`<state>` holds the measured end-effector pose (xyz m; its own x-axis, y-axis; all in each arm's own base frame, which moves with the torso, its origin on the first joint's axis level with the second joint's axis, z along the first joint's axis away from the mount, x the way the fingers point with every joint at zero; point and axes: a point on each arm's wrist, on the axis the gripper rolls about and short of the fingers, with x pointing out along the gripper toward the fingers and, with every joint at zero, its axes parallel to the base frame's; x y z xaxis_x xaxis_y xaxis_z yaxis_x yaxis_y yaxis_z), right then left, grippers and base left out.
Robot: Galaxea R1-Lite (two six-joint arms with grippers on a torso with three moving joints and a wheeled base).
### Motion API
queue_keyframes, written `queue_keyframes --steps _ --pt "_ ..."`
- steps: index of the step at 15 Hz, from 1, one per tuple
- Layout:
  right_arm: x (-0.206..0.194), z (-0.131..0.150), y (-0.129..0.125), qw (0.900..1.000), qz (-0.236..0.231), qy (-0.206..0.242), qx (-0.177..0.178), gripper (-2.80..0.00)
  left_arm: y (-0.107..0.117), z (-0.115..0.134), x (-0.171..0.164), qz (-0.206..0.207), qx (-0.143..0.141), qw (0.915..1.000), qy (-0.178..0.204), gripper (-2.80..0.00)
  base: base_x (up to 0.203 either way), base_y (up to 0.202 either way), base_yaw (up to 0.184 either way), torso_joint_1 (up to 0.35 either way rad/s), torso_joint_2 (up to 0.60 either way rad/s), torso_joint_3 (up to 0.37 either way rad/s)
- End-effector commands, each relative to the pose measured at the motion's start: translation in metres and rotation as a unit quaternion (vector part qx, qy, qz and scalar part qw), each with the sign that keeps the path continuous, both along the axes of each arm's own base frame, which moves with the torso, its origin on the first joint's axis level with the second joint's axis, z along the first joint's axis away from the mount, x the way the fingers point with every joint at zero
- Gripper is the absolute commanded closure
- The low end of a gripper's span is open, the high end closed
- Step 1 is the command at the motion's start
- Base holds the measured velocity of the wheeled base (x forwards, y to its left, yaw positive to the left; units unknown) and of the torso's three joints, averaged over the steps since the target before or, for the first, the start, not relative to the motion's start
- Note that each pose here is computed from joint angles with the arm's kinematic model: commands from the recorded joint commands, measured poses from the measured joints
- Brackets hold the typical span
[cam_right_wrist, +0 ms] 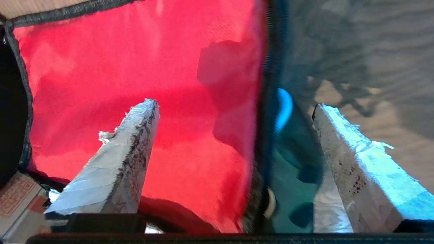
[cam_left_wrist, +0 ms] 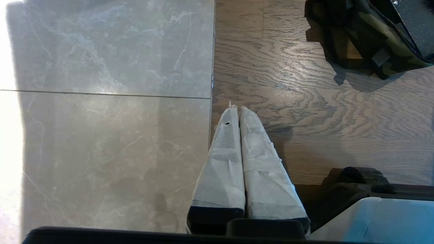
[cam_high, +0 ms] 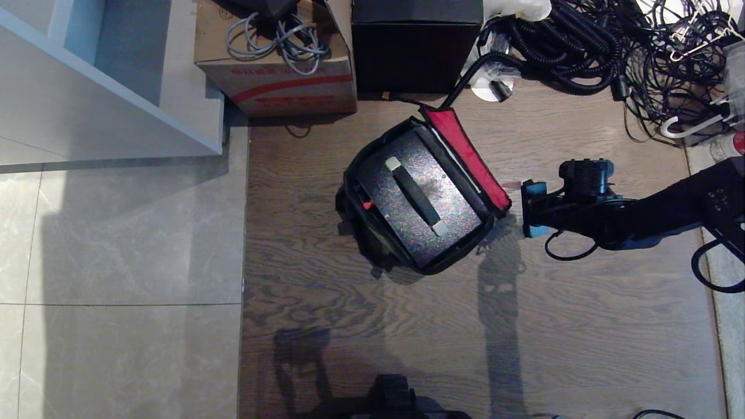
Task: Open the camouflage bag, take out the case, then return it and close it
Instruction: Close the top of the storage box
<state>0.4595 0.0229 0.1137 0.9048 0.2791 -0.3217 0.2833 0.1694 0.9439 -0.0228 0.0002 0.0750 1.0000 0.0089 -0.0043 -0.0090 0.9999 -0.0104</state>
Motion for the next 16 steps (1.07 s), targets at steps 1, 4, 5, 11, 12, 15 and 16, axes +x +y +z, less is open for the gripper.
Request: queue_keyframes --steps 1,4,5,11,12,15,16 --pt "0.01 -0.013 0.001 1.0 0.0 0.005 0.006 -2.8 0.0 0.0 0.0 0.0 0.0 1.0 0.0 0.0 0.0 0.0 0.0 0.0 0.0 0.0" --pt "0.021 -0.022 0.0 1.0 -0.002 0.005 0.006 -2.8 0.0 0.0 0.0 0.0 0.0 1.0 0.0 0.0 0.0 0.0 0.0 0.0 0.0 0.0" --pt "0.023 -0.023 0.0 1.0 -0.004 0.005 0.009 0.0 0.0 0.0 0.0 0.0 0.0 1.0 0.0 0.0 0.0 0.0 0.0 0.0 0.0 0.0" --pt "0.024 -0.021 0.0 1.0 -0.004 -0.002 0.008 0.0 0.0 0.0 0.0 0.0 0.0 1.0 -0.001 0.0 0.0 0.0 0.0 0.0 0.0 0.0" --pt "0.023 -0.019 0.0 1.0 -0.004 -0.005 0.007 0.0 0.0 0.0 0.0 0.0 0.0 1.0 0.0 0.0 0.0 0.0 0.0 0.0 0.0 0.0" --pt "0.016 -0.001 0.0 1.0 -0.013 -0.019 0.0 0.0 0.0 0.0 0.0 0.0 0.0 1.0 -0.001 0.0 0.0 0.0 0.0 0.0 0.0 0.0" --pt "0.011 0.007 -0.001 1.0 -0.016 -0.023 -0.005 0.0 0.0 0.0 0.0 0.0 0.0 1.0 -0.001 0.0 0.0 0.0 0.0 0.0 0.0 0.0"
